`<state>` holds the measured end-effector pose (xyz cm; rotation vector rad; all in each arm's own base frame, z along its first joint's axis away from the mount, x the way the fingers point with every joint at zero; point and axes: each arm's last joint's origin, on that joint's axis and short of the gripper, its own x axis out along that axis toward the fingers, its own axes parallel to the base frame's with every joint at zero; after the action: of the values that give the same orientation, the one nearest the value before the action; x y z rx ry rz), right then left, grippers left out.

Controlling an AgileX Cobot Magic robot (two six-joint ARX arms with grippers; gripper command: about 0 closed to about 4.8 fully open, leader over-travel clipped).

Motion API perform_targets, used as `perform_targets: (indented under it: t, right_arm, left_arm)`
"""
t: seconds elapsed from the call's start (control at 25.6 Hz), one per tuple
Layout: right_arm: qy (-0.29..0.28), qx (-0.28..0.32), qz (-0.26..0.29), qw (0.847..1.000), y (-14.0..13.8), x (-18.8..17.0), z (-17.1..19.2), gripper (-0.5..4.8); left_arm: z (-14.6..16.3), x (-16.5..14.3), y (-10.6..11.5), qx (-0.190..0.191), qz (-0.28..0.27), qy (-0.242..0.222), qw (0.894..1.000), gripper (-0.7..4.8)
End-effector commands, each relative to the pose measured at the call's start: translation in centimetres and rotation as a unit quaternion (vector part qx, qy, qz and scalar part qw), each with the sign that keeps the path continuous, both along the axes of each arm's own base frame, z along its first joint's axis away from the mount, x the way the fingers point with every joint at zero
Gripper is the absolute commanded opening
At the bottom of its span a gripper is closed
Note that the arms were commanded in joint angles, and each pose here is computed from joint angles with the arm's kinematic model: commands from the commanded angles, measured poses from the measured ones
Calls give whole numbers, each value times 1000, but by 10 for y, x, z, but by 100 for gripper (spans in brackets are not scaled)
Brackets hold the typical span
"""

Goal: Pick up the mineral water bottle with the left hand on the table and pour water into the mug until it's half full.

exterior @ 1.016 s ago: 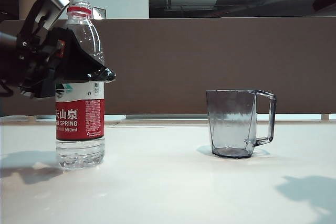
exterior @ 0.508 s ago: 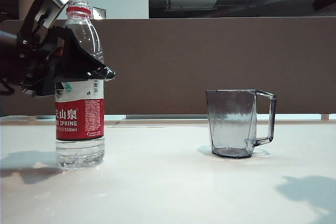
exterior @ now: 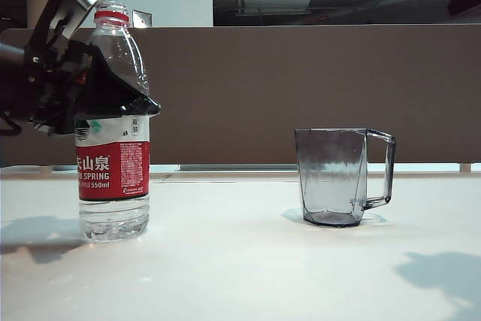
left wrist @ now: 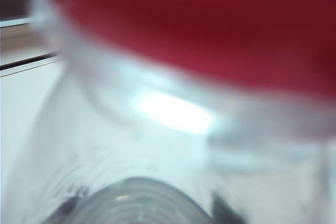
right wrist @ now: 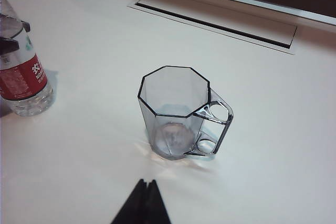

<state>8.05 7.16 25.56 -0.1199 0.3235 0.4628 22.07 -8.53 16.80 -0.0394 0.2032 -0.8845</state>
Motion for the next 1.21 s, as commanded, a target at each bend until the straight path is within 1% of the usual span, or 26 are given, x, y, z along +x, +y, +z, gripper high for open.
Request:
perform_targets:
  t: [0.04, 0.2, 0.31, 0.39, 0.63, 0.78, 0.86, 0.9, 1.02, 1.06, 1.13, 1.21]
  right_arm:
    - [-7, 9, -3, 1000, 0, 0, 4, -2]
    - [-7, 9, -3, 1000, 0, 0, 4, -2]
    - [-8, 9, -2, 1000, 0, 0, 4, -2]
    - [-8, 9, -3, 1000, 0, 0, 4, -2]
    - [-8, 9, -2, 1000, 0, 0, 4, -2]
    - [-8, 9, -2, 1000, 0, 0, 4, -2]
    - [-8, 9, -2, 1000, 0, 0, 4, -2]
    - [-8, 9, -2, 1000, 0, 0, 4, -2]
    - [-8, 9, -2, 1000, 0, 0, 4, -2]
    - [-8, 9, -2, 1000, 0, 0, 4, -2]
    - [-8, 9, -2, 1000, 0, 0, 4, -2]
    - [-8, 9, -3, 1000, 0, 0, 4, -2]
  left_arm:
    - [1, 0, 0, 0, 0, -5, 1000, 268]
    - [1, 0, 0, -3, 1, 0, 1000, 268]
    - [1, 0, 0, -21, 5, 19, 1000, 268]
    - [3, 1, 0, -31, 11, 24, 999, 268]
    - [10, 6, -1, -35, 32, 7, 999, 268]
    - [25, 17, -4, -38, 33, -6, 999, 268]
    - [32, 23, -6, -35, 45, -2, 998, 268]
    - [36, 26, -8, -30, 54, -2, 998, 268]
    - [50, 33, -24, 16, 76, -21, 997, 268]
    - [54, 33, -31, 33, 80, -28, 996, 268]
    - [67, 32, -55, 86, 107, -41, 990, 268]
    - [73, 34, -69, 98, 126, -46, 986, 268]
